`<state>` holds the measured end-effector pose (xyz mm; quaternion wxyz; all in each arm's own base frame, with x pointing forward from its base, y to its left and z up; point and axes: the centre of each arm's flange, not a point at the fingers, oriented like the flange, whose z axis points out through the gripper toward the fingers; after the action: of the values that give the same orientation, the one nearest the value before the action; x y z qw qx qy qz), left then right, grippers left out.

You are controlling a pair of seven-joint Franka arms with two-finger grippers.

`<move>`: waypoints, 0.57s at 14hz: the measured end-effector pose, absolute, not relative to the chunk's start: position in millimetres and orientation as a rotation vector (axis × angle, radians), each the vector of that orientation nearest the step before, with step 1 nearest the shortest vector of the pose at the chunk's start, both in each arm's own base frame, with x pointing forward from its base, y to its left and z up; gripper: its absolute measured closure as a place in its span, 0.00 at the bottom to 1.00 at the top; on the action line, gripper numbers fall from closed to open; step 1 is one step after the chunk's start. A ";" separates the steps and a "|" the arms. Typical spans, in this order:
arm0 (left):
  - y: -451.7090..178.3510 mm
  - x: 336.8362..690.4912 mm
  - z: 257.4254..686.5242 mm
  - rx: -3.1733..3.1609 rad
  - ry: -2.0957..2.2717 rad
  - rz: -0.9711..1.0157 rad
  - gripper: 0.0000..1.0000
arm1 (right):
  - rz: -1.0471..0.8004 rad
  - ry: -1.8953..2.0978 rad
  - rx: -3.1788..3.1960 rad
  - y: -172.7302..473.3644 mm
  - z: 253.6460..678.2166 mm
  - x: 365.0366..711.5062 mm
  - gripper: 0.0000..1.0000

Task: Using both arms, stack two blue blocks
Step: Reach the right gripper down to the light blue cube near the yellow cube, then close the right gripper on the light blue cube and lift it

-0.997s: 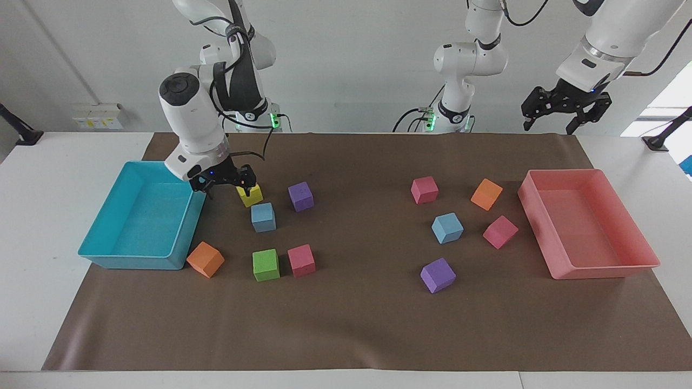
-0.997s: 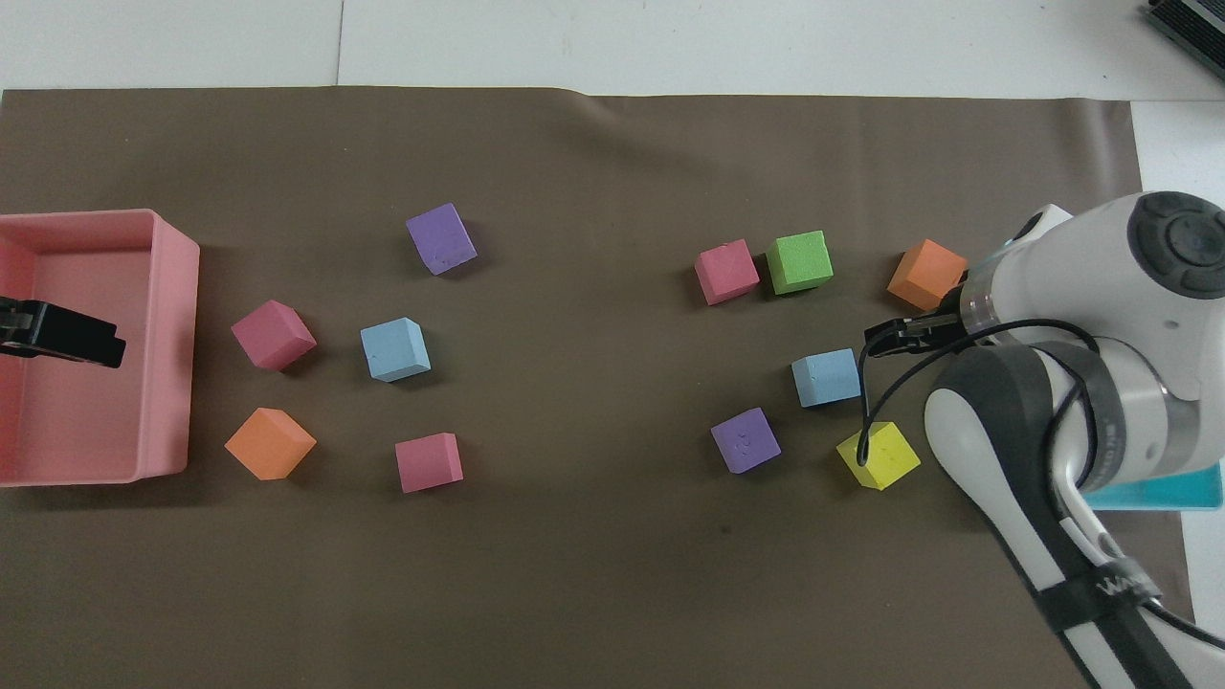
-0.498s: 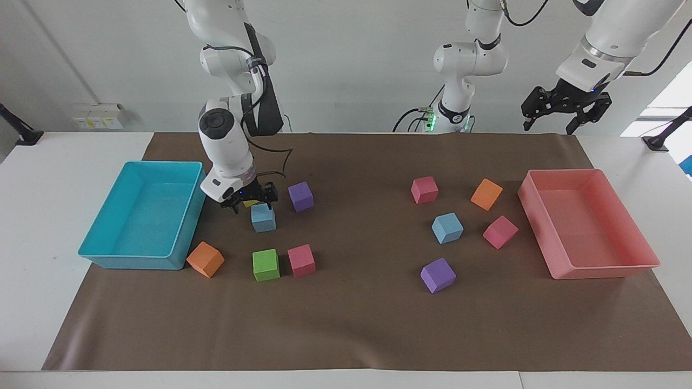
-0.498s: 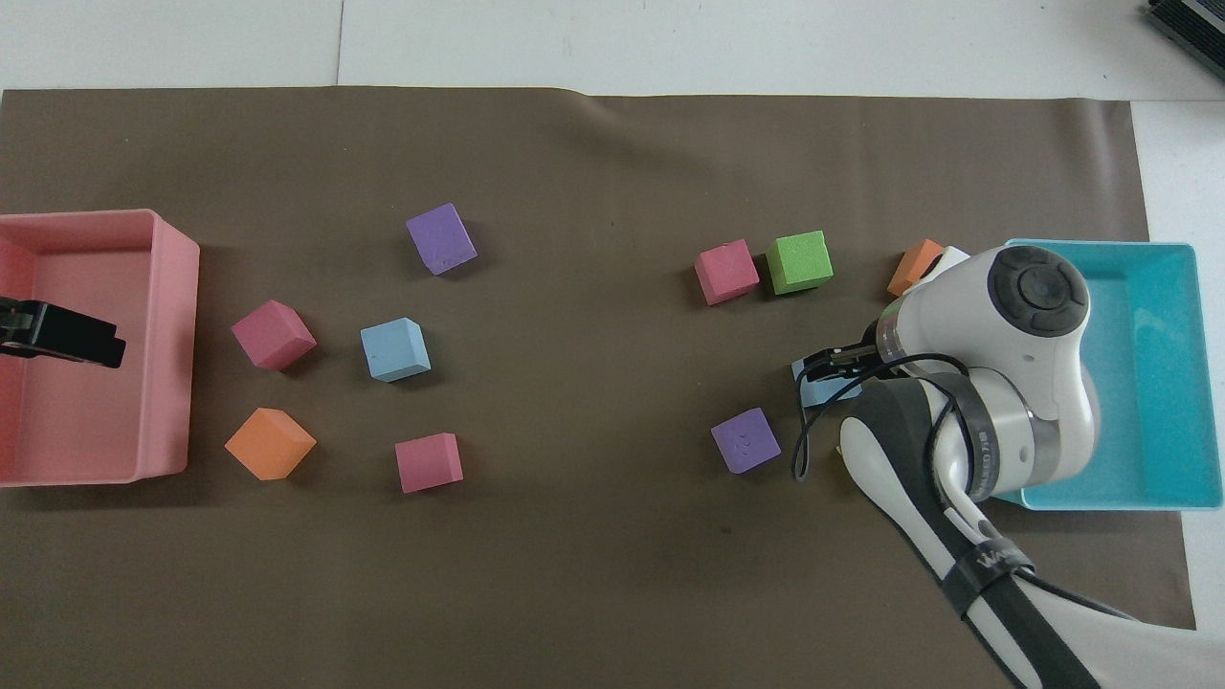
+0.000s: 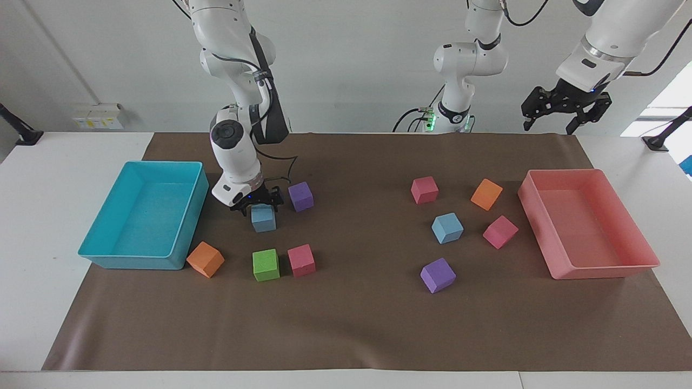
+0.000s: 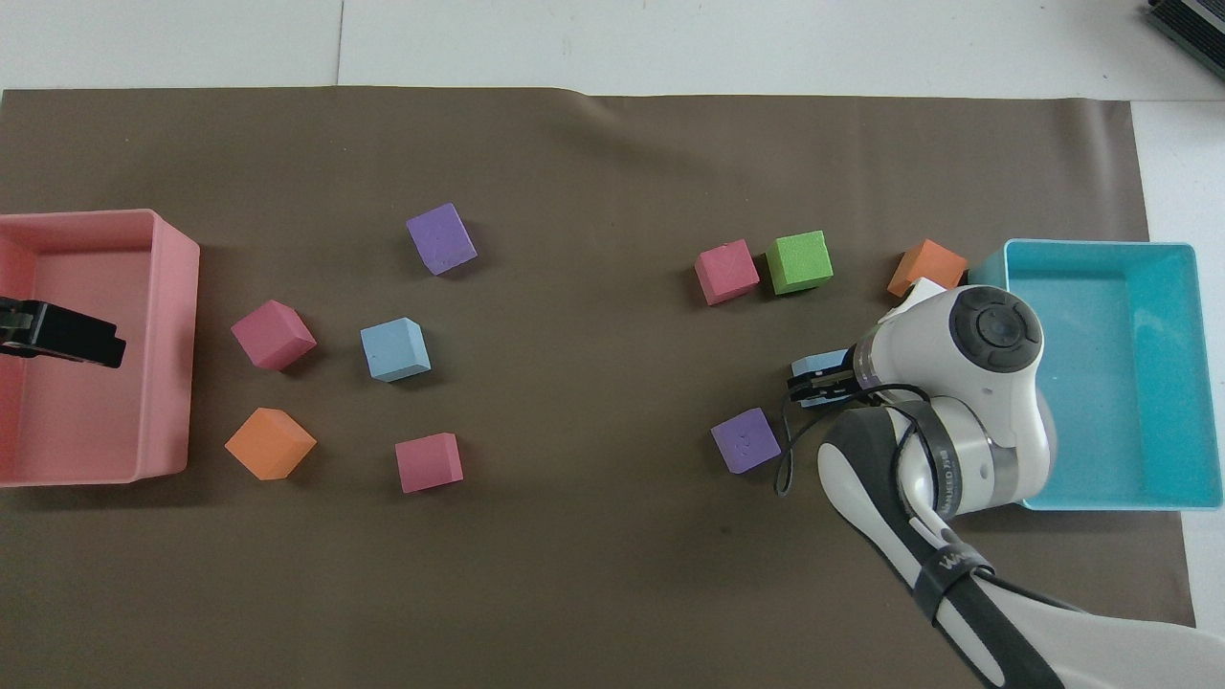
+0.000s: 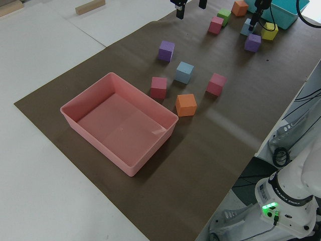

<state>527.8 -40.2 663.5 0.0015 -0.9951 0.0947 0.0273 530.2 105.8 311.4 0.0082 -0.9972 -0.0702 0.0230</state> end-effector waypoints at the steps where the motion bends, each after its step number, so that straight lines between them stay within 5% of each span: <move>1: -40.2 527.8 663.5 -3.123 0.297 0.086 0.00 | 0.078 -0.227 -3.116 105.6 309.6 529.2 0.00; 4: -40.2 527.8 663.5 -3.123 0.297 0.086 0.00 | 0.090 -0.277 -3.111 104.8 304.2 526.0 0.00; 8: -40.2 527.8 663.5 -3.123 0.297 0.086 0.00 | 0.101 -0.303 -3.109 100.6 298.8 525.4 0.43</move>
<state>527.8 -40.2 663.5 0.0015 -0.9951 0.0947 0.0273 525.4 100.6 298.8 0.0082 -0.9947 -0.0970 0.0324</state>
